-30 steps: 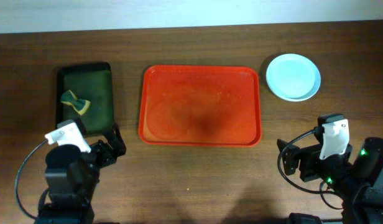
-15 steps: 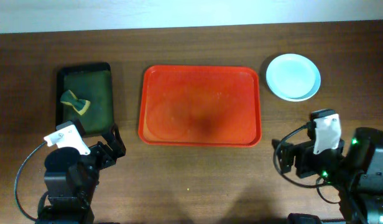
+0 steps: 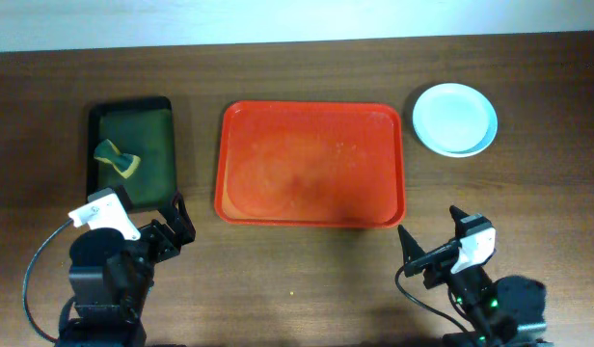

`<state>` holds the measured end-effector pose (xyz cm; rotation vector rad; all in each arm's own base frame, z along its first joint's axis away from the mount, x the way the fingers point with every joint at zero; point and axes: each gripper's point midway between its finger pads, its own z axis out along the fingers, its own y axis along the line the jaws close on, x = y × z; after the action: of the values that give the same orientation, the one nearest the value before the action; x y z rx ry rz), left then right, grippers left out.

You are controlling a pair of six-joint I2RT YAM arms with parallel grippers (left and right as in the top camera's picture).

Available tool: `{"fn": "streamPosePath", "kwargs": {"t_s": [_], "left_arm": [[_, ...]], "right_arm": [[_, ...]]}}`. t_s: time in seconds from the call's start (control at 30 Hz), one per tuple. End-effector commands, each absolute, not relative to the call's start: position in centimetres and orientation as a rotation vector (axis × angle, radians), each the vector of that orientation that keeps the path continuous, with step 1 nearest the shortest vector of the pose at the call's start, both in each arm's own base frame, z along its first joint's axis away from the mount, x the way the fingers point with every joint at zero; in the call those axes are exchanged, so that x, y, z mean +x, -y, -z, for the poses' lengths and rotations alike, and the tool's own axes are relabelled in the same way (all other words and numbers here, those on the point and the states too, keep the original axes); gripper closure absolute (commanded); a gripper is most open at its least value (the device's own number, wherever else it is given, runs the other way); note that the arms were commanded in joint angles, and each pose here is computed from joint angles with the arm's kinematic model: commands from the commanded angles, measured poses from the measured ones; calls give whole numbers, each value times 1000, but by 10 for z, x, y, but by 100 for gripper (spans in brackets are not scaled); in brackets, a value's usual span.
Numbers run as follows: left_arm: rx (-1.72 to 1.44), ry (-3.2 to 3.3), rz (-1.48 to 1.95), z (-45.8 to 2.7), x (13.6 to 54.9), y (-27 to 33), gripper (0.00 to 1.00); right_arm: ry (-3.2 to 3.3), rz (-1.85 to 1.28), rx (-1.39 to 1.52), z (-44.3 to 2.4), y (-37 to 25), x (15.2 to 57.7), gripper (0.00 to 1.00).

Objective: Clean dirty plates on tray and stack at the side

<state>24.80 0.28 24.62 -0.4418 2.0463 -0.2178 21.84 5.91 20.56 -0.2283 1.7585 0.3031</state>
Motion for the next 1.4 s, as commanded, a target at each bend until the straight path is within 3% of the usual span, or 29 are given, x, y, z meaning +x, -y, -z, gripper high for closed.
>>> {"fn": "streamPosePath", "kwargs": {"t_s": [0.0,0.73,1.37], "left_arm": [[-421,-2051,211,-245,247,-2,1],[-421,-2051,211,-245,247,-2,1],[-421,-2051,211,-245,247,-2,0]], "right_arm": [[-1690,-305,-107,-190,-48,224,1],[-1653,-178,1,-156,-26,245,2],[-1650,-161,15,-156,-22,245,1]]}}
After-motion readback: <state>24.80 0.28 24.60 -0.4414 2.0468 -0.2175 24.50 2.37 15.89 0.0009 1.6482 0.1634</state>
